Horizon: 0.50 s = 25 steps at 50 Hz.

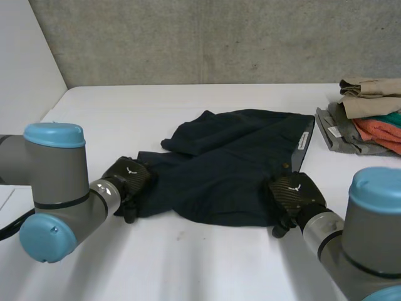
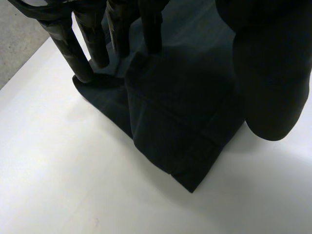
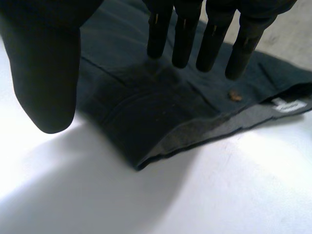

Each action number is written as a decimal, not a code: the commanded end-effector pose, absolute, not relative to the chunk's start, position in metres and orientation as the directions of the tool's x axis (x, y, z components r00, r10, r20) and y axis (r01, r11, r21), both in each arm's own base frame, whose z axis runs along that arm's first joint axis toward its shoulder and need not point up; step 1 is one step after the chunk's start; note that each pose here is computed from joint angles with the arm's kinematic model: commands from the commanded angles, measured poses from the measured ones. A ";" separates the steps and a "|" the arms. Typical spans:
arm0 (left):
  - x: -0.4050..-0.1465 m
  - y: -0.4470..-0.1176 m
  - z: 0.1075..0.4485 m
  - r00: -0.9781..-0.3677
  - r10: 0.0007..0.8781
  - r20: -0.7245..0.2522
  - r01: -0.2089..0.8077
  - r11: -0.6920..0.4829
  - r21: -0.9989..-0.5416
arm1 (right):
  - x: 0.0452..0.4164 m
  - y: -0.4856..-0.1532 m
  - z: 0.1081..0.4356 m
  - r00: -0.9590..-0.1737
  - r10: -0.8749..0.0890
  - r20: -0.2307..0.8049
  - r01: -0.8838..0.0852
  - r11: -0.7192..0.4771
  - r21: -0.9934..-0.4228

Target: Fold the laundry.

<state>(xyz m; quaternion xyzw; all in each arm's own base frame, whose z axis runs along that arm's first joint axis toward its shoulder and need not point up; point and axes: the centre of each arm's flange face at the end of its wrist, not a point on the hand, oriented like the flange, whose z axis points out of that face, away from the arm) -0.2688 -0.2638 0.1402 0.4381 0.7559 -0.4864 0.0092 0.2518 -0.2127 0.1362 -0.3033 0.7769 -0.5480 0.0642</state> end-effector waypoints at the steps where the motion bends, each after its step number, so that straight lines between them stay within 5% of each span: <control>1: -0.271 -0.273 0.130 -0.594 0.655 -0.467 0.696 0.127 -0.707 | 0.258 -0.221 0.118 -0.816 -0.509 0.273 -0.396 0.150 -0.906; 6: -0.274 -0.275 0.131 -0.587 0.649 -0.485 0.700 0.105 -0.706 | 0.256 -0.228 0.121 -0.824 -0.473 0.312 -0.402 0.100 -0.910; 12: -0.268 -0.274 0.169 -0.634 0.567 -0.527 0.675 0.072 -0.734 | 0.256 -0.235 0.164 -0.828 -0.421 0.370 -0.383 -0.058 -0.922; 17: -0.256 -0.255 0.253 -0.722 0.444 -0.530 0.577 -0.036 -0.816 | 0.256 -0.240 0.223 -0.828 -0.378 0.415 -0.375 -0.178 -0.910; 25: -0.236 -0.197 0.349 -0.802 0.419 -0.426 0.406 -0.141 -0.903 | 0.252 -0.244 0.303 -0.816 -0.404 0.412 -0.349 -0.223 -0.910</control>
